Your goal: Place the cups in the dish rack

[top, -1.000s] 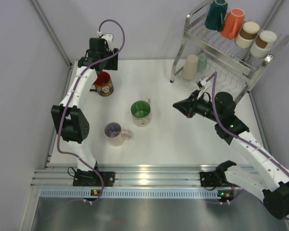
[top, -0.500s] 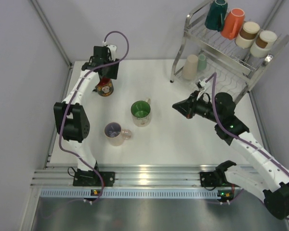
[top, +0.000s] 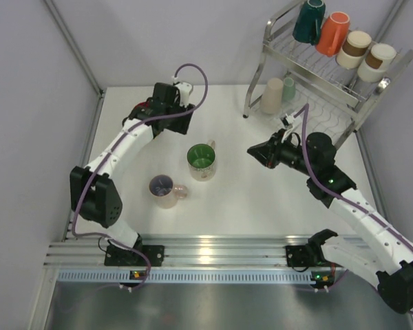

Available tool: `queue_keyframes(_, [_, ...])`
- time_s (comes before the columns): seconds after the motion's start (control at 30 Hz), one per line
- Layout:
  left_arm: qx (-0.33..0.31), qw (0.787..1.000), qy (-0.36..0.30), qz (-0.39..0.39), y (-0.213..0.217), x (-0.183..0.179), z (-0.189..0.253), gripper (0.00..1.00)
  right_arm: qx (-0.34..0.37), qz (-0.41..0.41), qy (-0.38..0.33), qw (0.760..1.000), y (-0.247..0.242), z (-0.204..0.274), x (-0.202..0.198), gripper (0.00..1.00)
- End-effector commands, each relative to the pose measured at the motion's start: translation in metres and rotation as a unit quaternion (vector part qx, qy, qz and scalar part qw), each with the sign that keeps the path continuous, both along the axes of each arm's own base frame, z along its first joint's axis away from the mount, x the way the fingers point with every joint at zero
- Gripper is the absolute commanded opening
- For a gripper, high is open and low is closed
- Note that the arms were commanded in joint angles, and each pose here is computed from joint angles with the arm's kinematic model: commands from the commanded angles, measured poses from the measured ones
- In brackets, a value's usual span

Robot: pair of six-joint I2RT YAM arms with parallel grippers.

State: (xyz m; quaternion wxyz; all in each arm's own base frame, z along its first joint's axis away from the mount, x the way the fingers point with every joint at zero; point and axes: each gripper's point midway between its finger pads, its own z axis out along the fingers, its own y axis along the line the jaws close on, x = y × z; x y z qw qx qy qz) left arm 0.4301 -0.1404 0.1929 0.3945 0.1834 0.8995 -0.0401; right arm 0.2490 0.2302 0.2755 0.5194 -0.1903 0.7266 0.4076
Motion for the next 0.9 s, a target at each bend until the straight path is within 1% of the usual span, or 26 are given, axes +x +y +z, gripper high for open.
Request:
queue_keyframes(0.0, [-0.039, 0.999, -0.011, 0.003, -0.023, -0.040, 0.025, 0.64, 0.010, -0.011, -0.034, 0.999, -0.001, 0.024, 0.002, 0.14])
queue_keyframes(0.07, [-0.051, 0.998, -0.017, -0.014, -0.038, -0.058, 0.033, 0.64, 0.009, -0.017, -0.033, 0.999, -0.003, 0.024, 0.003, 0.14])
queue_keyframes(0.17, [-0.058, 0.997, -0.013, -0.049, -0.057, -0.084, 0.031, 0.64, 0.009, -0.029, -0.033, 0.999, -0.006, 0.024, 0.005, 0.14])
queue_keyframes(0.27, [-0.061, 0.995, -0.015, -0.079, -0.069, -0.099, 0.034, 0.64, 0.011, -0.044, -0.039, 0.998, -0.010, 0.027, 0.007, 0.14])
queue_keyframes(0.43, [-0.077, 0.990, 0.005, -0.118, -0.083, -0.117, 0.027, 0.64, 0.013, -0.077, -0.044, 0.996, -0.020, 0.029, 0.011, 0.16])
queue_keyframes(0.53, [-0.065, 0.993, 0.008, -0.097, -0.078, -0.115, 0.020, 0.64, 0.012, -0.082, -0.044, 0.996, -0.023, 0.027, 0.011, 0.20])
queue_keyframes(0.57, [-0.053, 0.997, -0.001, -0.055, -0.067, -0.107, 0.020, 0.64, 0.012, -0.082, -0.044, 0.996, -0.023, 0.027, 0.011, 0.22])
queue_keyframes(0.63, [-0.061, 0.998, 0.006, -0.022, -0.064, -0.104, 0.019, 0.63, 0.012, -0.082, -0.042, 0.996, -0.022, 0.025, 0.012, 0.25])
queue_keyframes(0.67, [-0.085, 0.996, 0.017, 0.016, -0.058, -0.099, 0.019, 0.62, 0.012, -0.082, -0.038, 0.996, -0.022, 0.023, 0.012, 0.27])
queue_keyframes(0.73, [-0.098, 0.992, 0.029, 0.068, -0.047, -0.089, 0.017, 0.62, 0.011, -0.077, -0.037, 0.996, -0.020, 0.023, 0.012, 0.31])
queue_keyframes(0.77, [-0.115, 0.984, 0.042, 0.127, -0.035, -0.085, 0.014, 0.63, 0.011, -0.076, -0.035, 0.996, -0.020, 0.022, 0.013, 0.32])
queue_keyframes(0.8, [-0.121, 0.977, 0.036, 0.171, -0.024, -0.079, 0.015, 0.66, 0.011, -0.074, -0.035, 0.997, -0.019, 0.022, 0.012, 0.33])
queue_keyframes(0.83, [-0.143, 0.969, 0.039, 0.197, -0.020, -0.079, 0.016, 0.68, 0.010, -0.073, -0.033, 0.997, -0.019, 0.021, 0.012, 0.33])
queue_keyframes(0.87, [-0.181, 0.952, 0.048, 0.243, -0.016, -0.076, 0.014, 0.70, 0.010, -0.074, -0.034, 0.997, -0.019, 0.022, 0.012, 0.33])
